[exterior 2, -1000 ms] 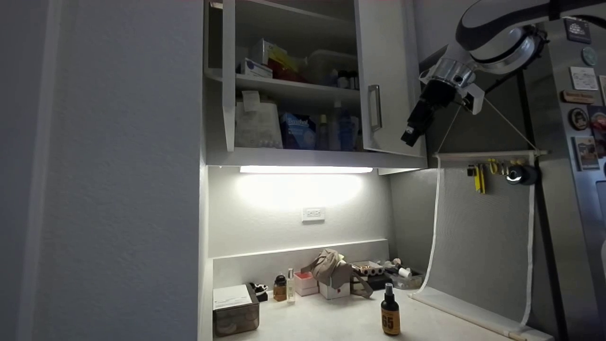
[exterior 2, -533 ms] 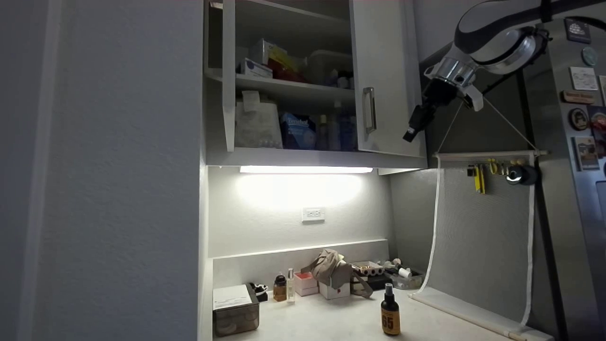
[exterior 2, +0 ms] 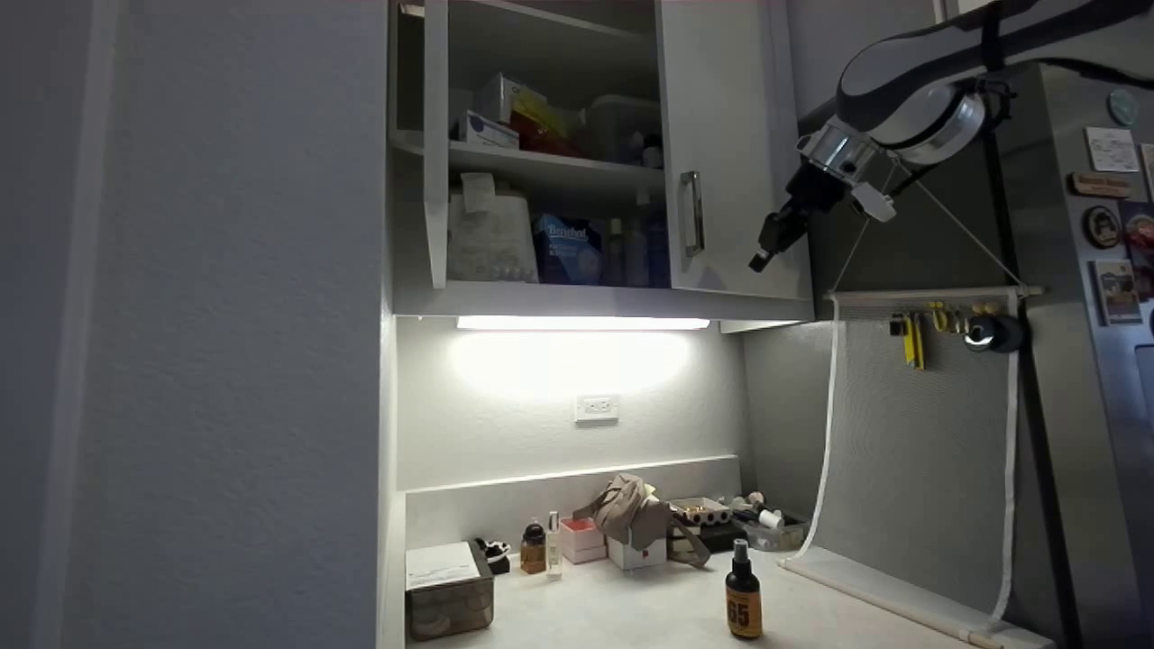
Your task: Close the right cupboard door and take the transparent flag off the hanger
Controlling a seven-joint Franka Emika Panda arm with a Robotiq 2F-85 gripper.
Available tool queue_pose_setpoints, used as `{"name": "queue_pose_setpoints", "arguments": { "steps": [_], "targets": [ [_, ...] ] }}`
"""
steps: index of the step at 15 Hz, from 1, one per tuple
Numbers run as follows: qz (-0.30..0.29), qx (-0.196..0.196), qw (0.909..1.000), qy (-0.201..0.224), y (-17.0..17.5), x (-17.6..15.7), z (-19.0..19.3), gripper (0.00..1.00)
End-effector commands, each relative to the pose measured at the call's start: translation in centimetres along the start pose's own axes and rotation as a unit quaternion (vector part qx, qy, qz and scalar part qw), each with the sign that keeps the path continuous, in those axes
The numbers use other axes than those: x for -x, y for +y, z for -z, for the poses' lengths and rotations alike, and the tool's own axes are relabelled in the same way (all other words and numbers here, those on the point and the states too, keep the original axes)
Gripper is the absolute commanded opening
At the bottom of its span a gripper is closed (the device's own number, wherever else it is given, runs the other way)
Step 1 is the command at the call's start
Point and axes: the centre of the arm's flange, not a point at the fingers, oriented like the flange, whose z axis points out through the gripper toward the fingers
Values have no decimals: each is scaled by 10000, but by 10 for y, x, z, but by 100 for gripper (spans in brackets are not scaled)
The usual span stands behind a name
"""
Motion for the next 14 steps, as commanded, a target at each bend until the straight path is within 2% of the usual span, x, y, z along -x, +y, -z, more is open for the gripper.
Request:
{"name": "queue_pose_setpoints", "arguments": {
  "steps": [1, 7, 14],
  "targets": [
    [159, 294, 9991, 264, -1, -14, -12, 0],
    [240, 950, 9878, 1211, 1, -33, -30, 0],
    [247, 1566, 9713, 1772, 13, -41, -67, 0]
  ]
}}
